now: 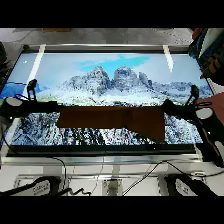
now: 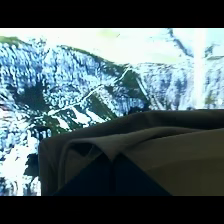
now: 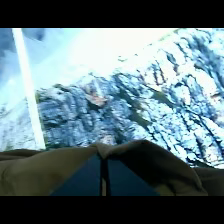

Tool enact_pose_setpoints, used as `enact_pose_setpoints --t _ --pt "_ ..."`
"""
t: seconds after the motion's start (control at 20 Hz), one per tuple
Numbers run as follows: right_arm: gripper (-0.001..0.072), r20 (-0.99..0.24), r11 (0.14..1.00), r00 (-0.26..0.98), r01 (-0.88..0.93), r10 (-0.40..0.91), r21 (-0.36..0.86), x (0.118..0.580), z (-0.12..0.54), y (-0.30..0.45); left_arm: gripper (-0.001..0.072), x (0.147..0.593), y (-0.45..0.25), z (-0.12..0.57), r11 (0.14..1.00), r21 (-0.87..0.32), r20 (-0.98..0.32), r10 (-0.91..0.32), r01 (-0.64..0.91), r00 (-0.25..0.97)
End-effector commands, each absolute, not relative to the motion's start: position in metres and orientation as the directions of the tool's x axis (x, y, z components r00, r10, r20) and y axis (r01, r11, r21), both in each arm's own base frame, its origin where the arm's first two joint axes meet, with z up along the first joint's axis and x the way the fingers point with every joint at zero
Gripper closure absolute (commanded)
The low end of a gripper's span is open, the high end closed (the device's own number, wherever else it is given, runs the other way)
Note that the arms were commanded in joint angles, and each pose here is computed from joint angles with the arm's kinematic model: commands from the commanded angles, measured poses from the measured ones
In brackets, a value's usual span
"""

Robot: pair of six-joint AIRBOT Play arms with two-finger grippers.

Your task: Fold the clothes and pants, and hang the long-sleeved shirts on hangers.

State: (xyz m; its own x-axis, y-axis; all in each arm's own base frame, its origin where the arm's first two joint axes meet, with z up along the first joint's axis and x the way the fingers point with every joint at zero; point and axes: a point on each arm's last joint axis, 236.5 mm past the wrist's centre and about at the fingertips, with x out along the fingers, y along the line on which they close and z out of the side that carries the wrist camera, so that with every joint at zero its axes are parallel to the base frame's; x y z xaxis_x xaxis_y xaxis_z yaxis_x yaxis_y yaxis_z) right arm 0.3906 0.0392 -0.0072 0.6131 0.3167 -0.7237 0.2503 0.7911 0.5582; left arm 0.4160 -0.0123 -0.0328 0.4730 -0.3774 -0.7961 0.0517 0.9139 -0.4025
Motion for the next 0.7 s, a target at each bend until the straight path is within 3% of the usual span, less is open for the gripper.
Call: enact_pose_setpoints --t 0.0,0.05,0.1,0.15,0.2,0.25,0.45,0.65 --pt "0.0698 -0.788 0.792 0.541 0.324 0.294 0.518 0.399 -0.068 0.04 0.0674 0.417 -0.019 -0.081 0.906 -0.423 -0.829 -0.392 0.011 0.398" --pt "0.0682 -0.798 0.791 0.523 0.331 0.3 0.514 0.397 -0.074 0.041 0.0603 0.416 -0.019 -0.082 0.905 -0.426 -0.83 -0.395 0.011 0.393" --pt "0.0597 -0.803 0.794 0.514 0.329 0.303 0.51 0.395 -0.076 0.041 0.0374 0.416 -0.019 -0.081 0.904 -0.428 -0.829 -0.397 0.011 0.394" --pt "0.0427 -0.803 0.796 0.512 0.326 0.304 0.51 0.394 -0.075 0.042 -0.0013 0.416 -0.018 -0.076 0.904 -0.428 -0.826 -0.396 0.011 0.401" --pt "0.0255 -0.802 0.798 0.513 0.322 0.306 0.51 0.394 -0.073 0.042 0.0008 0.417 -0.015 -0.07 0.905 -0.425 -0.822 -0.391 0.01 0.415" --pt "0.0209 -0.806 0.805 0.504 0.313 0.309 0.504 0.393 -0.072 0.042 0.0008 0.418 -0.01 -0.062 0.906 -0.423 -0.816 -0.384 0.008 0.432" --pt "0.0209 -0.833 0.852 0.463 0.26 0.302 0.454 0.389 -0.069 0.04 0.0011 0.414 0.03 -0.032 0.912 -0.407 -0.797 -0.332 -0.043 0.505" --pt "0.021 -0.84 0.855 0.444 0.256 0.311 0.452 0.385 -0.071 0.042 0.002 0.383 0.043 -0.051 0.877 -0.469 -0.828 -0.396 -0.105 0.398"
